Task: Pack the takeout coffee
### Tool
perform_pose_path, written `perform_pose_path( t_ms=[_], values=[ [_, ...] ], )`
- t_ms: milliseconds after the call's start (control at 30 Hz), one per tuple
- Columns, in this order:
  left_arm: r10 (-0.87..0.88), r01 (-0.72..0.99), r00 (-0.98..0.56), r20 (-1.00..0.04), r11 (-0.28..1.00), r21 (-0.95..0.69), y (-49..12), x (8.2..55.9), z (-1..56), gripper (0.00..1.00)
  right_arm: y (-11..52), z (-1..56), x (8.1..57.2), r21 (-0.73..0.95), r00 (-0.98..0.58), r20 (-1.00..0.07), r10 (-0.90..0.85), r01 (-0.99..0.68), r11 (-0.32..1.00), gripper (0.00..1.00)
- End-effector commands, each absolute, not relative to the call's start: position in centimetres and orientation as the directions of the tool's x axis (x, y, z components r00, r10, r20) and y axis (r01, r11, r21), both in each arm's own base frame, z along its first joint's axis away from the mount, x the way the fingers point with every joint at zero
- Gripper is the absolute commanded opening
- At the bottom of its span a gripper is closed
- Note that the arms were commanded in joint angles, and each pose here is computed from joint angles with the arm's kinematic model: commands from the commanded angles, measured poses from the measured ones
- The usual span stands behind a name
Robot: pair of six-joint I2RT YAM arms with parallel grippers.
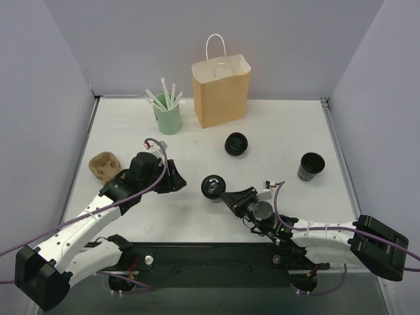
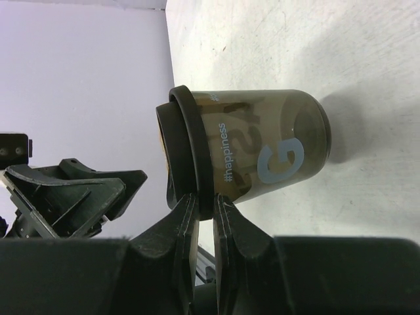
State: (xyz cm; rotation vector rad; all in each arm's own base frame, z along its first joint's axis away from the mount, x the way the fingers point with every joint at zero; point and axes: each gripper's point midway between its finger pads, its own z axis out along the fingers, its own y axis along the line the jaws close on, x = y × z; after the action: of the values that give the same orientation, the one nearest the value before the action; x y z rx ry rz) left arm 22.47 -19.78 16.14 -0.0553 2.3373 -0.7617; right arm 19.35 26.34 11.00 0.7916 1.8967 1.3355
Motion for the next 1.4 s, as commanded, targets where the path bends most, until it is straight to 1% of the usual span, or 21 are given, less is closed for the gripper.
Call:
perform_pose_path(
  t_ms=[0,167,200,367,433,467,600,667,700,733,833,900,933,967,1000,1033,1100,1167,1267,1300,1367],
  values=[
    [-0.257,0.189,-0.745,-0.616,0.804,-0.564,-21.1,23.3,17.6,0.55,25.1,11.0,19.8,0.964,-0.523,-0.123,0.843,0.139,0.227,0.10],
    [-0.251,0.186,-0.747,-0.616,0.810,-0.556,-21.2,23.2,17.4,0.55,24.4,10.1,19.7,0.958,-0.513,-0.120,0.850,0.165,0.234,0.13],
    [-0.250,0.187,-0.747,-0.616,0.810,-0.556,-21.3,23.2,17.3,0.55,24.3,9.8,19.6,0.952,-0.513,-0.127,0.849,0.177,0.249,0.20],
    [-0.244,0.198,-0.742,-0.624,0.809,-0.553,-21.6,23.3,17.6,0.55,23.9,10.8,19.4,0.947,-0.511,-0.160,0.845,0.163,0.278,0.34],
    [-0.238,0.212,-0.738,-0.631,0.806,-0.552,-21.9,23.4,17.8,0.55,23.4,11.1,19.3,0.929,-0.516,-0.223,0.827,0.145,0.340,0.36],
    [-0.241,0.222,-0.731,-0.638,0.801,-0.556,-22.1,23.7,18.0,0.55,22.7,10.0,18.9,0.897,-0.523,-0.265,0.810,0.175,0.407,0.37],
    [-0.221,0.247,-0.737,-0.639,0.791,-0.559,-23.4,24.2,17.8,0.55,22.1,13.4,19.0,0.870,-0.521,-0.369,0.770,0.099,0.484,0.38],
    [-0.211,0.263,-0.738,-0.641,0.785,-0.561,-24.4,24.4,17.6,0.55,21.2,13.5,18.9,0.795,-0.524,-0.496,0.692,0.047,0.605,0.38],
    [-0.203,0.279,-0.735,-0.646,0.778,-0.562,-24.9,24.5,17.8,0.58,21.1,15.3,19.3,0.787,-0.511,-0.523,0.682,0.018,0.617,0.40],
    [-0.198,0.290,-0.734,-0.650,0.773,-0.564,-25.3,24.6,17.8,0.59,21.0,15.5,19.3,0.714,-0.522,-0.618,0.588,-0.060,0.697,0.40],
    [-0.174,0.332,-0.741,-0.648,0.744,-0.580,-27.1,24.8,17.9,0.62,19.3,17.0,20.5,0.606,-0.495,-0.720,0.486,-0.108,0.788,0.42],
    [-0.167,0.348,-0.743,-0.648,0.730,-0.588,-28.0,25.2,17.6,0.63,19.7,17.1,20.6,0.605,-0.555,-0.707,0.439,-0.153,0.781,0.45],
    [-0.165,0.356,-0.744,-0.647,0.722,-0.593,-28.3,25.2,17.6,0.64,18.5,17.7,22.1,0.616,-0.548,-0.696,0.464,-0.125,0.778,0.46],
    [-0.163,0.361,-0.743,-0.649,0.719,-0.594,-28.7,25.5,17.4,0.65,19.6,17.2,21.5,0.621,-0.627,-0.674,0.390,-0.195,0.759,0.48],
    [-0.158,0.365,-0.745,-0.648,0.717,-0.594,-28.9,25.5,17.2,0.65,19.8,17.3,21.5,0.631,-0.659,-0.660,0.362,-0.223,0.743,0.48],
    [-0.157,0.365,-0.746,-0.648,0.716,-0.594,-29.0,25.6,17.1,0.65,18.6,17.2,22.8,0.636,-0.663,-0.647,0.377,-0.196,0.746,0.49],
    [-0.147,0.368,-0.755,-0.640,0.711,-0.598,-29.6,25.8,16.4,0.65,19.3,16.2,22.5,0.649,-0.764,-0.591,0.257,-0.262,0.714,0.49],
    [-0.137,0.377,-0.760,-0.635,0.702,-0.604,-30.1,25.8,16.0,0.65,19.1,15.3,23.4,0.667,-0.804,-0.547,0.233,-0.250,0.702,0.46],
    [-0.118,0.385,-0.769,-0.629,0.699,-0.602,-30.5,25.5,15.3,0.66,20.1,14.5,23.3,0.692,-0.853,-0.501,0.147,-0.293,0.659,0.44],
    [-0.103,0.387,-0.778,-0.620,0.699,-0.601,-30.4,25.1,14.7,0.66,20.6,15.0,23.3,0.701,-0.856,-0.505,0.114,-0.329,0.633,0.44],
    [-0.108,0.405,-0.766,-0.633,0.684,-0.607,-30.9,25.3,14.8,0.66,21.0,14.3,23.4,0.708,-0.872,-0.481,0.088,-0.327,0.625,0.43]
  ],
)
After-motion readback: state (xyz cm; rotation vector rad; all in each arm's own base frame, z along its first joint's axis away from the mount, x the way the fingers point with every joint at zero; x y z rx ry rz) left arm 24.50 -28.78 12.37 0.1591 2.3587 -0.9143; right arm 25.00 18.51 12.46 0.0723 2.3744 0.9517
